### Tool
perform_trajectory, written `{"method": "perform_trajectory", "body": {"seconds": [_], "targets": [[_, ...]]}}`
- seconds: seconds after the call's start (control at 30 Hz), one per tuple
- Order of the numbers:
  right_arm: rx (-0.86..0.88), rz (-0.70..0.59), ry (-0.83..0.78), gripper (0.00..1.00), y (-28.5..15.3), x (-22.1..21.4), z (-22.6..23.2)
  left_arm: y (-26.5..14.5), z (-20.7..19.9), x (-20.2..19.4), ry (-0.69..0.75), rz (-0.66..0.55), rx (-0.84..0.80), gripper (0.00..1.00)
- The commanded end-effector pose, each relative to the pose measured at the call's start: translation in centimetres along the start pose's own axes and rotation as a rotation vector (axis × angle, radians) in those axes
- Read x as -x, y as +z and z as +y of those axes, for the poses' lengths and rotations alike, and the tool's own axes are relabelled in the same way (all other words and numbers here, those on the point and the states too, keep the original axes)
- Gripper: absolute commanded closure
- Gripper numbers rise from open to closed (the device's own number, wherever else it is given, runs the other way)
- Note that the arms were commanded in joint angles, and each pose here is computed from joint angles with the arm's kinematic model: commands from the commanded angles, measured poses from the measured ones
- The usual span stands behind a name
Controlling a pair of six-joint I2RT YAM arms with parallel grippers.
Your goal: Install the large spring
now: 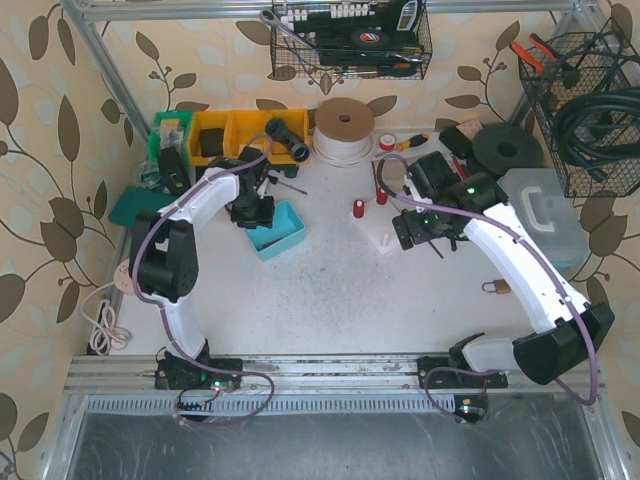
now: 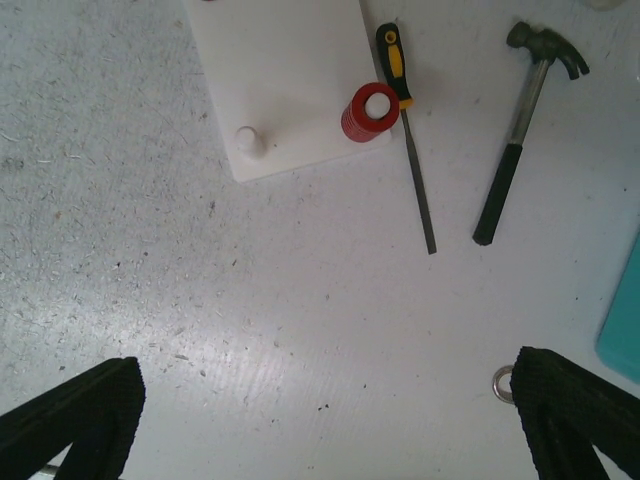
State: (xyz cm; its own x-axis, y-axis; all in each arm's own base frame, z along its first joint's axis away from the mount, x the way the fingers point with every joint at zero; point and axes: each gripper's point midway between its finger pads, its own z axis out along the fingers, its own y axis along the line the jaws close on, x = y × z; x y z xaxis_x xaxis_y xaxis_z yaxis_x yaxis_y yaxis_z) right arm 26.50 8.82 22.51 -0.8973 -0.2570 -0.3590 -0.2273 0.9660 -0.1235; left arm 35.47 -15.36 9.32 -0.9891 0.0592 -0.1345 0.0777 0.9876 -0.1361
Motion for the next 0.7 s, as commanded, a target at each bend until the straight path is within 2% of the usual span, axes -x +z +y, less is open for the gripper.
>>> {"method": "perform_trajectory", "body": {"seconds": [0.0, 0.13, 0.37, 0.67], "targets": [[-0.014, -0.052, -0.016, 0.01, -1.4, 0.6, -0.6, 0.6, -1.2, -1.1, 0.069, 0.09, -0.029, 0.54], [-0.016, -0.065, -0.003, 0.01, -1.8, -0.3, -0.9, 1.2, -2.0, -0.9, 0.151, 0.085, -0.038, 0.53], [-0.008, -0.079, 0.012, 0.01, -2.3, -1.4, -1.0, 2.2, -3.1, -1.9, 0.401, 0.096, 0.038, 0.49], [0.012, -0.098, 0.003, 0.01, -2.7, -0.7, -0.7, 2.9, -0.9, -1.9, 0.516, 0.12, 0.184, 0.48]]}}
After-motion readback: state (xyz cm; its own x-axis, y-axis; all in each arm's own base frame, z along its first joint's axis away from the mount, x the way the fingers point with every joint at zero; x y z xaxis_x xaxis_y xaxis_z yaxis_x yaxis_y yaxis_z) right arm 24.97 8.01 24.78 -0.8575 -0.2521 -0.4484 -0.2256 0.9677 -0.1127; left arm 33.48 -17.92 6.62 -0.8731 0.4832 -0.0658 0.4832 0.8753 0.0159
